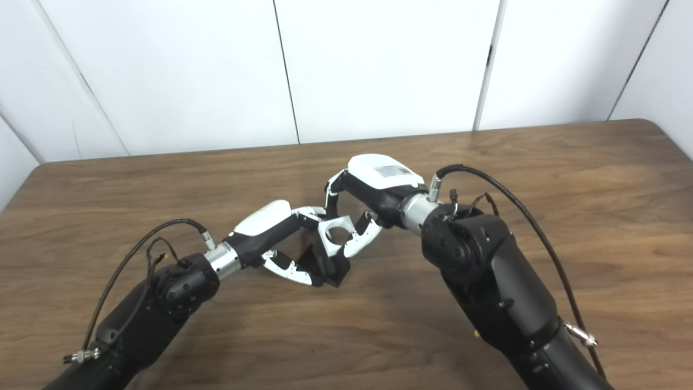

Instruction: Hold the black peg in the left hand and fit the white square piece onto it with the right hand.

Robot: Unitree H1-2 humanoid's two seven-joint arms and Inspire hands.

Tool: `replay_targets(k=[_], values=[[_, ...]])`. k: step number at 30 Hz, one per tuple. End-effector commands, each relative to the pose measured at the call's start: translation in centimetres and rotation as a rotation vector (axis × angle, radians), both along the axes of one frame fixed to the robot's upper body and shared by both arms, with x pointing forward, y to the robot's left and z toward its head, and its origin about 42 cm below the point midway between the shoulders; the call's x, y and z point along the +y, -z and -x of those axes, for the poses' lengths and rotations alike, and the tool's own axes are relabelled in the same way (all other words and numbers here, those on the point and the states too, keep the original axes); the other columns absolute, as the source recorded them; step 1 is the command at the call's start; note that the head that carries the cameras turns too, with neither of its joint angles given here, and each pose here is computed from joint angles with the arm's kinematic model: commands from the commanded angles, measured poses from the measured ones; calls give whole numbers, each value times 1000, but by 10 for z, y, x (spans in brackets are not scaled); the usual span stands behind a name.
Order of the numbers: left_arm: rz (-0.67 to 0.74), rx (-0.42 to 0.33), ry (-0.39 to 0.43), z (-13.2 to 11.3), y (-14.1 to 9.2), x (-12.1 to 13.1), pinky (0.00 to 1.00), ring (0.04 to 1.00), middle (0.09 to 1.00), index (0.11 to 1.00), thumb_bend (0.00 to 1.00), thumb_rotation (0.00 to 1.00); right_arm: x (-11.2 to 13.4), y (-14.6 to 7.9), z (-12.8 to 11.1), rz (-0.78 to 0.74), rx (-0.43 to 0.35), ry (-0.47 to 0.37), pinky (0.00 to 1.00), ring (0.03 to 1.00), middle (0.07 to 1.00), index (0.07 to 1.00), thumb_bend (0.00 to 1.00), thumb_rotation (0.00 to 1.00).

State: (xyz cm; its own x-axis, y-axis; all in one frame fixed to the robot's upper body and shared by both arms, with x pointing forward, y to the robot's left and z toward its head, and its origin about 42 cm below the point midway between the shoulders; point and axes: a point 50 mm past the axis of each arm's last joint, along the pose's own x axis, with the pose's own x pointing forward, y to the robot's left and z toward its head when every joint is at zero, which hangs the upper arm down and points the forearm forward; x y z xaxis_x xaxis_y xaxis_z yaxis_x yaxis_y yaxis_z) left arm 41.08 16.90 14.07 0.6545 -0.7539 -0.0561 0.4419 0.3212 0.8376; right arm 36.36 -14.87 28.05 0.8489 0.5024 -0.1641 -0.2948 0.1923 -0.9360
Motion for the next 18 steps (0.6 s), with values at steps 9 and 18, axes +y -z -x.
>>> replay_targets(k=[9,18], values=[[-218,166,-30,22,53,9,809,887,864,491,521,76,14,-10,-7,-22,-49,-28,805,889,817,483,516,143],[-218,164,-27,23,53,9,785,877,861,491,522,75,21,2,-12,-45,-30,-36,793,871,810,482,516,143]])
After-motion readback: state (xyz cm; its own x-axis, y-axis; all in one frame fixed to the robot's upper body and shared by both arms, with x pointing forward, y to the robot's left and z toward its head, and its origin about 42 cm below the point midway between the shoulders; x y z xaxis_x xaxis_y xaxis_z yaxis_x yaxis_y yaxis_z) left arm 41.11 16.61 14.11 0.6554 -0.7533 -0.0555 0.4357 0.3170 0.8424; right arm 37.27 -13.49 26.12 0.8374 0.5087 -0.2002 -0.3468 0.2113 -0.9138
